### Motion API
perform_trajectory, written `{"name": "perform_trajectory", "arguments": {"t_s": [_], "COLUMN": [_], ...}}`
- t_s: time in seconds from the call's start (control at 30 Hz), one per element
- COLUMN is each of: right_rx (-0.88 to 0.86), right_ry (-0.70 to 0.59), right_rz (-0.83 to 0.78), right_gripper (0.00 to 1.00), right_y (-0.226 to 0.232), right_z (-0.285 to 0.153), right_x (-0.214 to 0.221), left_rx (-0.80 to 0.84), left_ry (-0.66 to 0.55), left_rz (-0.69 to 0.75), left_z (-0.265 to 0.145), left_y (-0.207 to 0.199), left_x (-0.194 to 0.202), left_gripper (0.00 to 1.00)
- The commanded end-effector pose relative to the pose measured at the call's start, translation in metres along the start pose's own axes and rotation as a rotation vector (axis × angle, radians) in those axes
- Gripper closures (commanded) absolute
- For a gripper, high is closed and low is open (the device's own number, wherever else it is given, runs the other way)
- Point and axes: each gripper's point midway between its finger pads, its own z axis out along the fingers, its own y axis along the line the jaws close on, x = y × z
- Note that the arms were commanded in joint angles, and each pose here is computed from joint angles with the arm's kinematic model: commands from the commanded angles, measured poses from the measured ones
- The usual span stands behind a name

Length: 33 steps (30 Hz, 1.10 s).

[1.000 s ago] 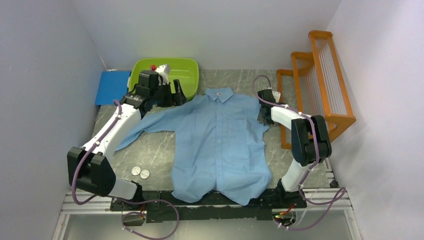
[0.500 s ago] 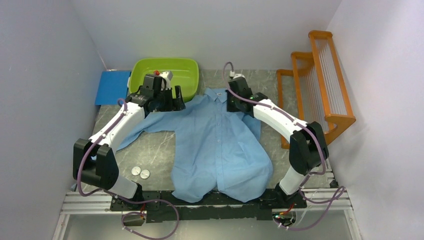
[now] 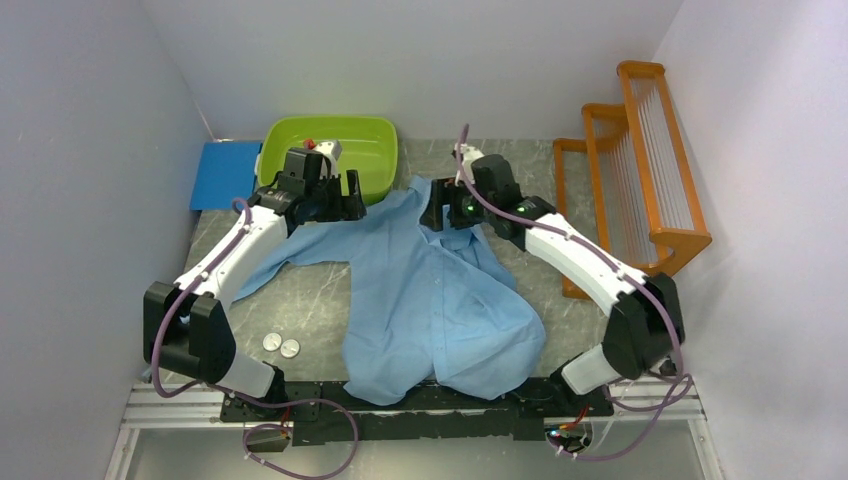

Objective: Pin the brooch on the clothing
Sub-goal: Flatten out the clothes at the center of the board.

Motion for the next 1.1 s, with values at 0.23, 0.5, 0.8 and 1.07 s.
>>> {"name": "perform_trajectory", "arguments": {"t_s": [0.23,0.5,0.8,1.07], "right_rx": [0.53,0.672,0.662,0.754], "right_ry": [-0.058,0.094,0.131,0.0], "right_rz": [-0.032,-0.006,-0.007,0.011], "right_gripper": [0.2,0.25,0.81,1.0], "right_y": [-0.102,-0.148,-0.165,-0.161], "right_z": [-0.056,-0.043,-0.043,-0.085], "right_x": [0.023,0.079,0.089,0.035], "left_rx": [0.015,0.016,0.008,0.012], "left_ry": [-0.045,-0.024,-0.016,-0.024], "left_rz": [0.02,0.017,0.019,0.017], "left_z": [-0.009,-0.006,-0.007,-0.009], "left_y": [-0.006,-0.006,-0.005,-0.006], "left_x": [-0.015,-0.012,-0.012,-0.013], "left_gripper": [0.12,0.12,0.12,0.12]}}
